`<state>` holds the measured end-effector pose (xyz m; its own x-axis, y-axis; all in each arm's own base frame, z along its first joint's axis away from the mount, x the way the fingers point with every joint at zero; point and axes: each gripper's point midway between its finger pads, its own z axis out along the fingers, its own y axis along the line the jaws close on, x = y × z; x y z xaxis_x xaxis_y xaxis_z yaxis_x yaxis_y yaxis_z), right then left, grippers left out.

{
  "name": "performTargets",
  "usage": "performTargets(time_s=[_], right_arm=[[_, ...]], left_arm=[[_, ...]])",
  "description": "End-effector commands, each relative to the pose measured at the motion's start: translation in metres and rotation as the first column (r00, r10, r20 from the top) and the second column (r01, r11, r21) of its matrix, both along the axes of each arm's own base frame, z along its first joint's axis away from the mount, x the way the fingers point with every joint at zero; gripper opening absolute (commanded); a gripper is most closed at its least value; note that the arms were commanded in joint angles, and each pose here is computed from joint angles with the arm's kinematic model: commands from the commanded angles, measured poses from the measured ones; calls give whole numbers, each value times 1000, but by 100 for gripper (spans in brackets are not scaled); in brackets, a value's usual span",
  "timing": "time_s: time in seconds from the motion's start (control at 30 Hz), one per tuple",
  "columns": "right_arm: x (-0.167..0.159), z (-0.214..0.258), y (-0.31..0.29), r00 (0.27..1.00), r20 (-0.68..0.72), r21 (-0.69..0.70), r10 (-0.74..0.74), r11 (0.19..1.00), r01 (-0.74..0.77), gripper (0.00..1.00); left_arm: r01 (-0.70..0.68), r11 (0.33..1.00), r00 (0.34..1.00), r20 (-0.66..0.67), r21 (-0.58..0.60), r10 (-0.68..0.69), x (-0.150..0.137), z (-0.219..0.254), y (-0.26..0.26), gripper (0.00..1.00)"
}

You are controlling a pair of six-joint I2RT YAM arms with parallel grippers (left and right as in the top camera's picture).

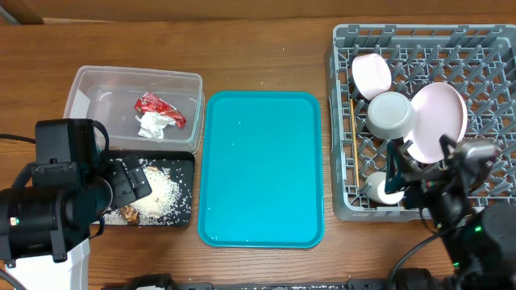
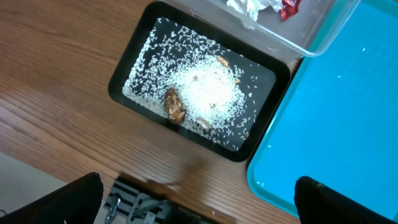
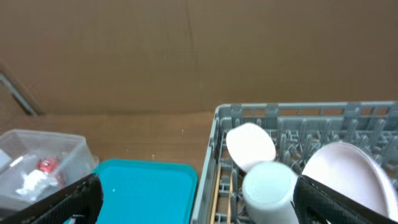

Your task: Sort waste into correct bins and load items into the dishwasher

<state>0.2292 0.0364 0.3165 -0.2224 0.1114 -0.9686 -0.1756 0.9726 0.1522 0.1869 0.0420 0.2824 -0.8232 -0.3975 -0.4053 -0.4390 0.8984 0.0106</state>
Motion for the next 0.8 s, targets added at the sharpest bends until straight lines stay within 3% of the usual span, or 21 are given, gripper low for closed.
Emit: performTargets(time_s=[0.0, 0.53, 0.77], right_arm=[[-3, -39, 2, 1000, -8, -7, 18, 1000, -18, 100], [12, -123, 3, 963, 267, -7, 17, 1000, -16, 100], [14, -135, -3, 973, 228, -7, -13, 1000, 15, 100]], left_arm=[[-21, 1000, 1000, 1, 0, 21, 0, 0, 2, 100], [-21, 1000, 1000, 1, 0, 21, 0, 0, 2, 100], [-21, 1000, 1000, 1, 0, 21, 0, 0, 2, 100]])
